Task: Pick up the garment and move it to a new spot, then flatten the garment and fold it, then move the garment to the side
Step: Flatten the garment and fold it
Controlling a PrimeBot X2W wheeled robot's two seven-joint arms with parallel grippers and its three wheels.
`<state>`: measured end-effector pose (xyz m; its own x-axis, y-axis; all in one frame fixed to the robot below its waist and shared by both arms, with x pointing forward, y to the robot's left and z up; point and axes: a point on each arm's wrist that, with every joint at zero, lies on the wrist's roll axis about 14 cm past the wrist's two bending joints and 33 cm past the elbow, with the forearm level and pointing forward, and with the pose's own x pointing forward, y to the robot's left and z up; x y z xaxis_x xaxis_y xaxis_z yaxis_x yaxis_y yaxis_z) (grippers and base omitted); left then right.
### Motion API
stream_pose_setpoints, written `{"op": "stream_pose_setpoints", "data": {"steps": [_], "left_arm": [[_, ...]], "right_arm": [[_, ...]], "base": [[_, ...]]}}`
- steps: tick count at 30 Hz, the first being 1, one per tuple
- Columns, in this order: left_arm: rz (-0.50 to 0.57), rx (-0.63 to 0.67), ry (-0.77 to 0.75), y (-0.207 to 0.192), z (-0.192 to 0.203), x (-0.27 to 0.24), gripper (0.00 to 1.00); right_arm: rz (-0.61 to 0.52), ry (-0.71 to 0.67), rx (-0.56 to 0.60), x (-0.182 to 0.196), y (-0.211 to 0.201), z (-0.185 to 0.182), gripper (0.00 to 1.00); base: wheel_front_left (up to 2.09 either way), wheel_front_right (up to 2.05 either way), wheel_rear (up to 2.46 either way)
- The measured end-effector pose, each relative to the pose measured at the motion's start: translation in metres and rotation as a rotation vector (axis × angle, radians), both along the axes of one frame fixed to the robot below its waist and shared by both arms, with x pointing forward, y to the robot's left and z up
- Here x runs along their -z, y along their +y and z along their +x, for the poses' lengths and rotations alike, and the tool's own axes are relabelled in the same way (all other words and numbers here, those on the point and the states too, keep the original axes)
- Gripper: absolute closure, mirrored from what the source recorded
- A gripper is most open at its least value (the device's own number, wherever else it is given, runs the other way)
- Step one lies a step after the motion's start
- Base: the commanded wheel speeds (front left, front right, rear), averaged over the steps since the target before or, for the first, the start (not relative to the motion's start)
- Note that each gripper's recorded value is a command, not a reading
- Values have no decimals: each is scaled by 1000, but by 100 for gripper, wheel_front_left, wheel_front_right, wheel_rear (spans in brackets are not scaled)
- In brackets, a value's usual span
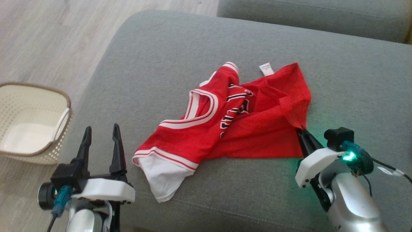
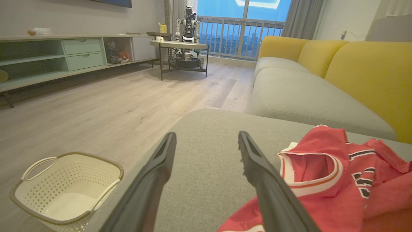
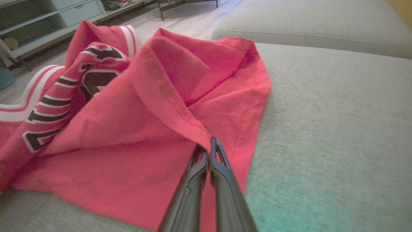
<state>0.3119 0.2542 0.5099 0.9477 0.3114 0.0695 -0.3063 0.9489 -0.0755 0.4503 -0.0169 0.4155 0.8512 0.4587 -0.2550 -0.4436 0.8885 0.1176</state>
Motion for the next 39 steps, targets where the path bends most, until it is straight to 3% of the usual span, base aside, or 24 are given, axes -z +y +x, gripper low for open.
{"op": "stream_pose_setpoints", "data": {"steps": [6, 10, 21, 29, 39], "left_arm": [[-6, 45, -28, -13, 8, -7, 0], [-14, 76, -41, -23, 10, -9, 0], [-32, 196, -18, -61, 21, 0, 0], [-69, 354, 199, -98, 8, 69, 0], [-68, 528, 326, -137, 2, 95, 0]], "right_arm": [[41, -81, 105, -28, -33, 5, 100], [12, -99, 187, -38, -68, -5, 100], [-22, 33, 318, -38, -128, -55, 100], [18, 31, 310, -40, -123, -53, 100], [17, 40, 293, -34, -117, -58, 100]], "base": [[0, 0, 0], [0, 0, 0], [0, 0, 0], [0, 0, 0], [0, 0, 0]]}}
